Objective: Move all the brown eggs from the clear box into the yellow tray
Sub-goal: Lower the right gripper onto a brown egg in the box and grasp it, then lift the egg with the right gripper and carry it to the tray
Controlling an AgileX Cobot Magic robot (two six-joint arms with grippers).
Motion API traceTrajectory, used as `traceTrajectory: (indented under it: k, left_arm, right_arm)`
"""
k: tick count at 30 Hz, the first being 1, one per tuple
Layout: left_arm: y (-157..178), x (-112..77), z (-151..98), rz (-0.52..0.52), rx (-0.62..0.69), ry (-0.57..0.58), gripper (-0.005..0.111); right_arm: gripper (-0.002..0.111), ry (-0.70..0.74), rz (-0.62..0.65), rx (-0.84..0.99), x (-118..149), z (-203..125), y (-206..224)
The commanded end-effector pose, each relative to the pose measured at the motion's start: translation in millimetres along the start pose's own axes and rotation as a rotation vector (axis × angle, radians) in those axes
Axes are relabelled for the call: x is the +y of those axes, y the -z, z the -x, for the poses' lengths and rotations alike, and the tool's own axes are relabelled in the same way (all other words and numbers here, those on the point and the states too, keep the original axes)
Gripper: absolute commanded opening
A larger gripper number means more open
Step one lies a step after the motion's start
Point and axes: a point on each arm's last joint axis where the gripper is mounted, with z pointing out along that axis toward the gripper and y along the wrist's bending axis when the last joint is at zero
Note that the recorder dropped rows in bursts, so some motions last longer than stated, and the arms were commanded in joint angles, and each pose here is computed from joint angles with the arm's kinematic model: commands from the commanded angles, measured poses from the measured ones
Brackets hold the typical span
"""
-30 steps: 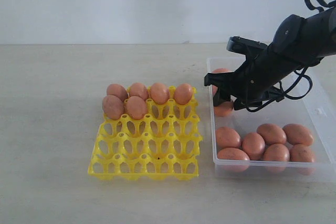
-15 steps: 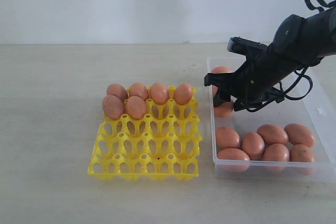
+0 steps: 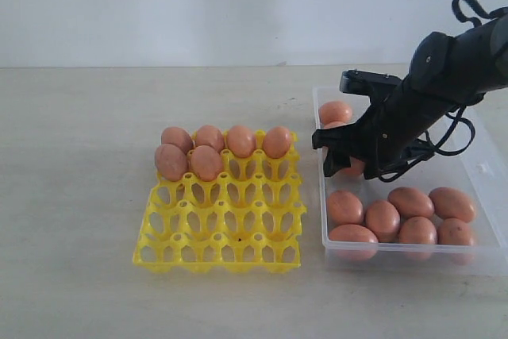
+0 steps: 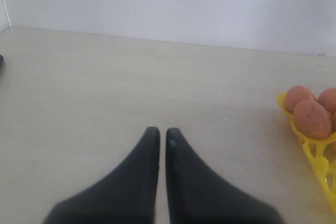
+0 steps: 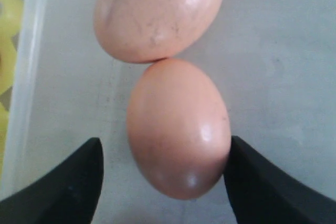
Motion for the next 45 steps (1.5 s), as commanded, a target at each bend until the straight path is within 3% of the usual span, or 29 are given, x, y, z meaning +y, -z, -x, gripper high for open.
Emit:
traceTrajectory:
  k: [1, 14, 23, 30, 35, 38, 41, 45]
  left_arm:
    - [-0.1, 0.2, -0.9, 0.003, -0.001, -0.003, 0.004]
    - [-0.1, 0.2, -0.9, 0.003, -0.001, -0.003, 0.004]
    - [-0.1, 0.2, -0.9, 0.003, -0.001, -0.003, 0.004]
    - [-0.1, 0.2, -0.9, 0.003, -0.001, -0.003, 0.004]
    - [-0.1, 0.2, -0.9, 0.003, -0.001, -0.003, 0.004]
    - [-0.1, 0.2, -0.9, 0.003, -0.001, -0.003, 0.004]
    - [-0.1, 0.2, -0.9, 0.003, -0.001, -0.003, 0.004]
    - [-0.1, 0.2, -0.9, 0.003, -0.001, -0.003, 0.004]
  right_arm:
    - [0.060, 0.012, -0.015, 0.057, -5.4, -8.2, -8.4]
    - [0.060, 0.020, -0.030, -0.018, -6.7, -1.4, -8.5]
    - [0.025, 0.024, -0.032, -0.023, -6.9, -0.9, -8.5]
    - [0.023, 0.025, -0.031, -0.022, -6.5, -0.8, -7.1]
    - [0.021, 0.050, -0.021, -0.053, -0.3, 3.6, 16.0]
    - [0.012, 0.076, -0.016, -0.106, 5.3, 8.5, 40.2]
    - [0.000, 0.093, -0.006, -0.197, 11.9, 14.8, 68.6]
    - [0.000, 0.124, -0.002, -0.391, 19.3, 26.6, 105.9]
